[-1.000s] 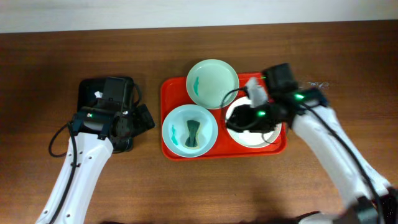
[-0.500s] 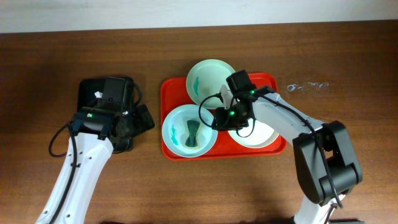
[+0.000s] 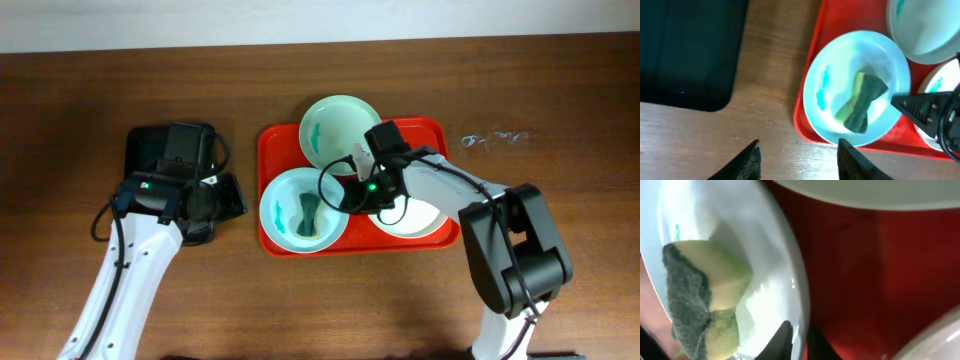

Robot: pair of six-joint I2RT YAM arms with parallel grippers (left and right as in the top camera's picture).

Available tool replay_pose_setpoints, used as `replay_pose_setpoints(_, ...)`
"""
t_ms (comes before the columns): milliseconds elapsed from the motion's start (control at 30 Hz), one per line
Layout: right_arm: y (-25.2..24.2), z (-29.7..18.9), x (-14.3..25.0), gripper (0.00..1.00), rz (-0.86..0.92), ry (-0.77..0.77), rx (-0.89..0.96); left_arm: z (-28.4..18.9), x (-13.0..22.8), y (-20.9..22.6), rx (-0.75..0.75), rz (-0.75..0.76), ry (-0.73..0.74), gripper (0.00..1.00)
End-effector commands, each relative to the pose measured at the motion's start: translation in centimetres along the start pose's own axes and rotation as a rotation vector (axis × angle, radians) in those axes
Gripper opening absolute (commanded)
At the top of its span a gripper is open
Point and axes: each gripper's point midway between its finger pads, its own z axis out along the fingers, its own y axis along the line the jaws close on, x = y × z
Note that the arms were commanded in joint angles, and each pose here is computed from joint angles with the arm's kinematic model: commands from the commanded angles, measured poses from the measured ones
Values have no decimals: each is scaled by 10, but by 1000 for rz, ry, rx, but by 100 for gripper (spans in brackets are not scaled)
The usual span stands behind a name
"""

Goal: Clean dirty plates on tray and stack at the side
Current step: 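Grip the front-left plate rim with the right gripper to hold it, then scrub the front-left plate with the sponge in the left gripper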

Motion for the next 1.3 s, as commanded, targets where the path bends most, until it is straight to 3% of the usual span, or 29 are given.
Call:
replay_pose_setpoints(0, -5, 10, 9, 8, 14, 40, -24, 19, 13, -19, 115, 78, 88, 34)
replay_pose_setpoints(133, -3, 10, 9, 8, 15, 41, -34, 41, 19, -43, 153, 137, 123, 31)
replay_pose_setpoints(233, -1, 9, 10, 12, 15, 44, -44, 68, 31, -69, 175, 210, 165, 46)
replay_pose_setpoints(300, -1, 9, 10, 23, 15, 43, -43, 82, 40, -80, 176, 250, 190, 57)
replay_pose_setpoints(433, -15, -5, 13, 20, 53, 88, 96, 109, 56, -95, 171, 298, 232, 58)
replay_pose_setpoints(533, -20, -8, 13, 8, 65, 95, 130, 118, 57, -96, 168, 301, 238, 54)
replay_pose_setpoints(733, -19, -8, 13, 9, 63, 96, 126, 133, 62, -104, 180, 316, 252, 44)
replay_pose_setpoints(933, -18, -8, 14, 16, 64, 97, 123, 149, 73, -112, 177, 325, 272, 44)
replay_pose_setpoints(1033, -18, -8, 14, 16, 64, 97, 123, 153, 68, -120, 199, 334, 243, 32)
replay_pose_setpoints(1100, -18, -8, 14, 16, 64, 97, 123, 155, 63, -118, 176, 337, 217, 14)
replay_pose_setpoints(1167, -18, -8, 14, 16, 64, 97, 123, 159, 59, -110, 132, 339, 195, 5)
replay_pose_setpoints(1267, -18, -8, 14, 16, 63, 97, 123, 168, 64, -107, 118, 336, 220, 30)
